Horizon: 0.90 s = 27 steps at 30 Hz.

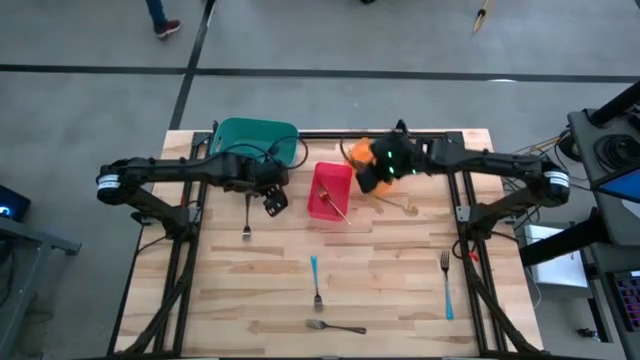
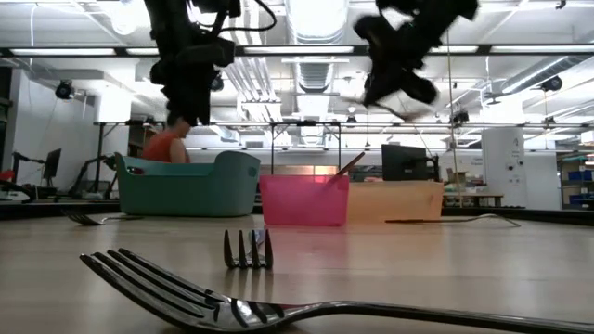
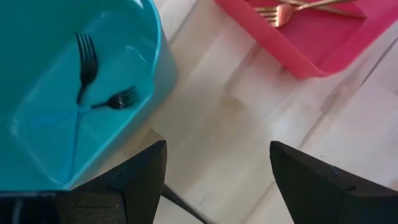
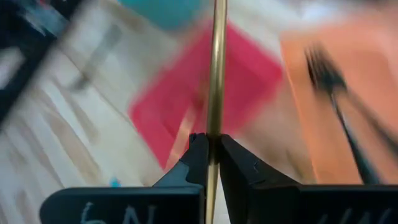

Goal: Sort silverware by color (type)
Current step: Put the golden fork into the red bin

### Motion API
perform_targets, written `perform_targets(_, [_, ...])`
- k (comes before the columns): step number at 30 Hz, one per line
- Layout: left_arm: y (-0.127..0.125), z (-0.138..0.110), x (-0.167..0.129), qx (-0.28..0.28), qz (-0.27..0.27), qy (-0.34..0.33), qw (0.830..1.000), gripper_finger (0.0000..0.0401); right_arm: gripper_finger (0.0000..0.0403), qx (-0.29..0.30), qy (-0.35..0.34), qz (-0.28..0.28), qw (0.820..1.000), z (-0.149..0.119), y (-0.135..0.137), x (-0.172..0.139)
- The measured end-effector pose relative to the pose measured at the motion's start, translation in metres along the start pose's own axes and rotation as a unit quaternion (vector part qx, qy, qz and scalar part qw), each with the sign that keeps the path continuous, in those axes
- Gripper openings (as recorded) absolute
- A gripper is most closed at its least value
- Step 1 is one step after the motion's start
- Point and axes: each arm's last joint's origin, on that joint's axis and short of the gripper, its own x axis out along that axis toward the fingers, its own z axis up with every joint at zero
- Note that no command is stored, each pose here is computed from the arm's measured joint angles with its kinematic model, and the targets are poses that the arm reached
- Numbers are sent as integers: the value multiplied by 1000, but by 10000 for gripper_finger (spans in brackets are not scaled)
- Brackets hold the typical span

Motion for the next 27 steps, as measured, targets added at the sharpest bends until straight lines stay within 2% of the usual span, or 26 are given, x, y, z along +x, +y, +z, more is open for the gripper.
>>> perform_targets(8, [9,12,-9,19,3,-19,1000,263,13,-128,-64,3,990,73,22,-2])
perform_targets(13, [17,17,-26,4,-3,-43,999,263,13,-235,-46,-11,971,103,39,4])
perform_targets(18, [26,16,-53,-31,-22,-84,996,263,13,-317,-9,-26,948,123,50,18])
perform_targets(24, [36,6,-80,-80,-91,-146,982,263,13,-391,36,-35,919,136,57,34])
perform_targets(27, [37,2,-88,-87,-151,-183,968,263,13,-454,45,-35,889,140,60,38])
